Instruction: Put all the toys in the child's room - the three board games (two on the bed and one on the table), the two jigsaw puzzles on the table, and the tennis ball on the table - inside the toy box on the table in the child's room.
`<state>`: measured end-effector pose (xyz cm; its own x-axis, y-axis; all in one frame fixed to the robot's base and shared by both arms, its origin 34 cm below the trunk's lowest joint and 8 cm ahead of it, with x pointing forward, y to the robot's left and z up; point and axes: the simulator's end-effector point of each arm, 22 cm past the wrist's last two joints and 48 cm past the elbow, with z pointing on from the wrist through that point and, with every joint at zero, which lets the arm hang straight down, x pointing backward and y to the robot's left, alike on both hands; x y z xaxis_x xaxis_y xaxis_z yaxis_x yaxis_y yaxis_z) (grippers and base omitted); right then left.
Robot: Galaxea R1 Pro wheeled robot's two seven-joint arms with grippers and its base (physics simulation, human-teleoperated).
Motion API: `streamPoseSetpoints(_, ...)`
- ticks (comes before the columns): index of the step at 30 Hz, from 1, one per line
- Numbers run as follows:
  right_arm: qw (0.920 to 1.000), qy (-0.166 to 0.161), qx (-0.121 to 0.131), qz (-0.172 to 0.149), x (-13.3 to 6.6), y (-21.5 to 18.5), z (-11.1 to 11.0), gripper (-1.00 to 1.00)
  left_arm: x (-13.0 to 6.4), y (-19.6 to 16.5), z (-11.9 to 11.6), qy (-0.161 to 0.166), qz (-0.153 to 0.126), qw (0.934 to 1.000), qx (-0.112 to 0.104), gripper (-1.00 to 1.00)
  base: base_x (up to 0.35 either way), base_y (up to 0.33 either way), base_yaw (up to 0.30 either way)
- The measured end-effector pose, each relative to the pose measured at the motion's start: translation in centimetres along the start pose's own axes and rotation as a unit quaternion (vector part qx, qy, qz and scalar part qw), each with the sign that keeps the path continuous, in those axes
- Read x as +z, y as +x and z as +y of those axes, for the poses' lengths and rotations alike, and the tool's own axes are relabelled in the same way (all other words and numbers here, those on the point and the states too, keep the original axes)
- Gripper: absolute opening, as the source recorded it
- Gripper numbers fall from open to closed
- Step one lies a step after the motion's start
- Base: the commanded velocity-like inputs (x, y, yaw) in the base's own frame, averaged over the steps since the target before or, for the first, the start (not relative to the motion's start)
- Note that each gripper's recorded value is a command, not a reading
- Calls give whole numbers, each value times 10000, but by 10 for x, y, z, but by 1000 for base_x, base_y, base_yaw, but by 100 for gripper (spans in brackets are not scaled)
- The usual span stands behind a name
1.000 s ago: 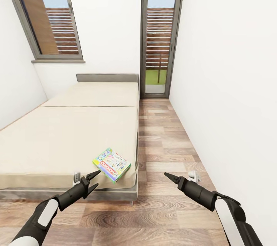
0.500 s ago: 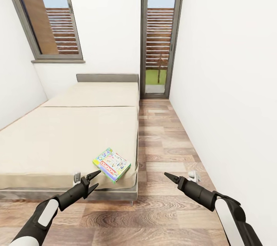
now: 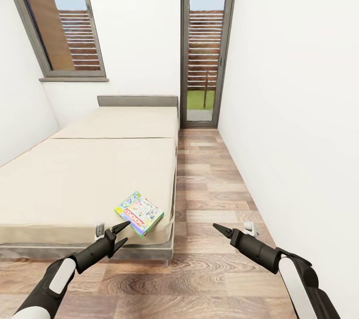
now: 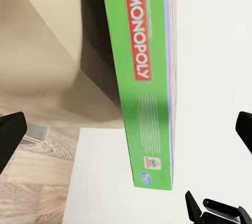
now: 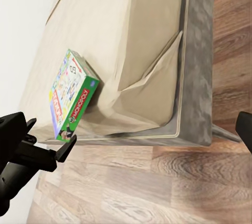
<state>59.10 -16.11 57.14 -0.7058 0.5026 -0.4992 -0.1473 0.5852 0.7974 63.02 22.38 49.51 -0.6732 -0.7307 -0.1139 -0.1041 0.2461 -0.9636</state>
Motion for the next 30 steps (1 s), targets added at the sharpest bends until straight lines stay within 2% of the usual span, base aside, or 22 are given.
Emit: streamPoseSetpoints(30, 10000, -3, -4, 4, 0, 0, 0, 100, 0, 0, 0, 4, -8, 10000, -6, 100, -13, -20, 0)
